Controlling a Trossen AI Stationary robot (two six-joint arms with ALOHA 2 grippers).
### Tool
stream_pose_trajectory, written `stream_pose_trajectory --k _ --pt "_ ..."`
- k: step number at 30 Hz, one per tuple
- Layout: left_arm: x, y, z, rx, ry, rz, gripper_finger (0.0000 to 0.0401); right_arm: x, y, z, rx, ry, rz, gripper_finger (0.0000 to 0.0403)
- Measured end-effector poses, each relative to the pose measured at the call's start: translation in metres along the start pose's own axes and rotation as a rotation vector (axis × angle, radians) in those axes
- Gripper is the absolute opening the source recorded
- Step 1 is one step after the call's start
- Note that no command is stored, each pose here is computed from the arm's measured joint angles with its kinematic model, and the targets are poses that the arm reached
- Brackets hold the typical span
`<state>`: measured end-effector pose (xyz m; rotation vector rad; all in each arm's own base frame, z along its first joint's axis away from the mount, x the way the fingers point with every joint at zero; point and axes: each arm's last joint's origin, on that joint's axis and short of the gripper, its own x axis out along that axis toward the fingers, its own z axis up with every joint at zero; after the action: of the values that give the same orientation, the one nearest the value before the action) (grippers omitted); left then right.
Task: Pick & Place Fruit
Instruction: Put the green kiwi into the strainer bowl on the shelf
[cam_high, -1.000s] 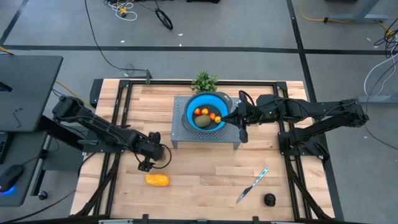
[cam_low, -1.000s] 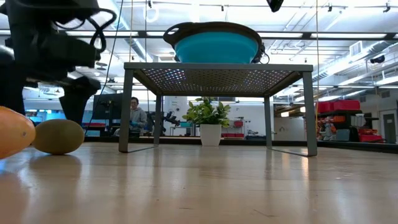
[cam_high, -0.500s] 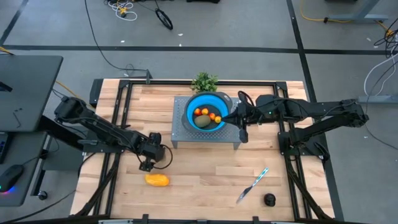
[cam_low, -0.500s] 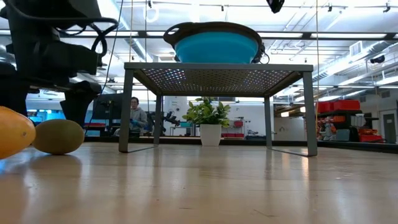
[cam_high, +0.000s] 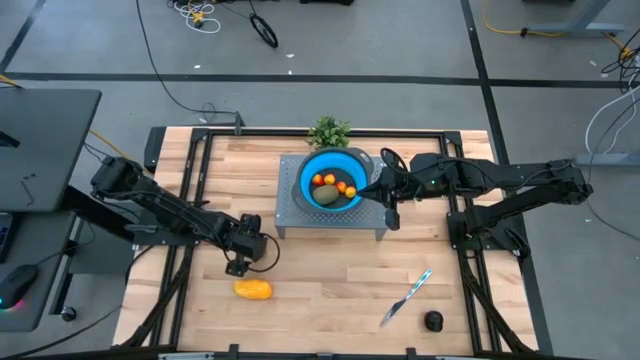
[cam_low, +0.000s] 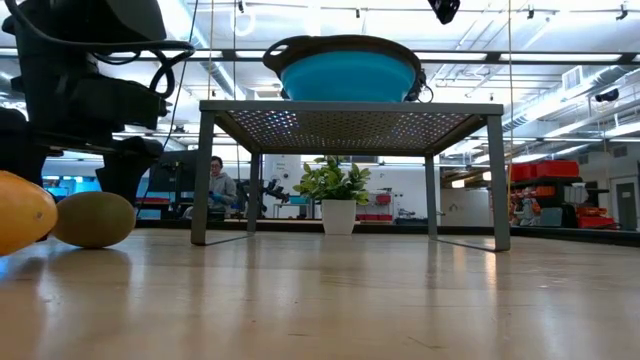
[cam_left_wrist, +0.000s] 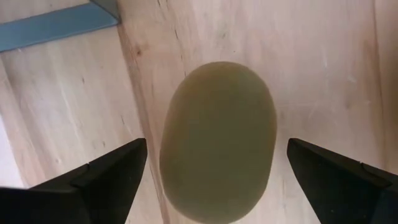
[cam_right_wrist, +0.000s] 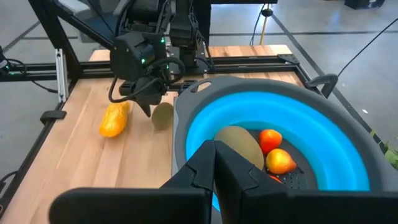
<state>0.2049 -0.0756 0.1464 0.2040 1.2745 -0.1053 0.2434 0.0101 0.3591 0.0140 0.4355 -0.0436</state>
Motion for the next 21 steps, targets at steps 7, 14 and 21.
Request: stream_pose_trajectory --k 7,14,21 --pt "0.0000 0.0000 0.0000 -0.026 0.000 0.000 0.0396 0.0000 0.0001 0.0000 0.000 0.000 0.000 0.0013" --pt "0.0000 -0.0001 0.0000 -0.031 0.000 -0.004 0.0368 0.0001 0.0000 0.0000 0.000 0.000 0.000 0.0013" --pt "0.0000 -0.0003 0.0000 -0.040 0.002 -0.011 0.0324 0.0001 0.0001 0.0000 0.000 0.000 0.001 0.0013"
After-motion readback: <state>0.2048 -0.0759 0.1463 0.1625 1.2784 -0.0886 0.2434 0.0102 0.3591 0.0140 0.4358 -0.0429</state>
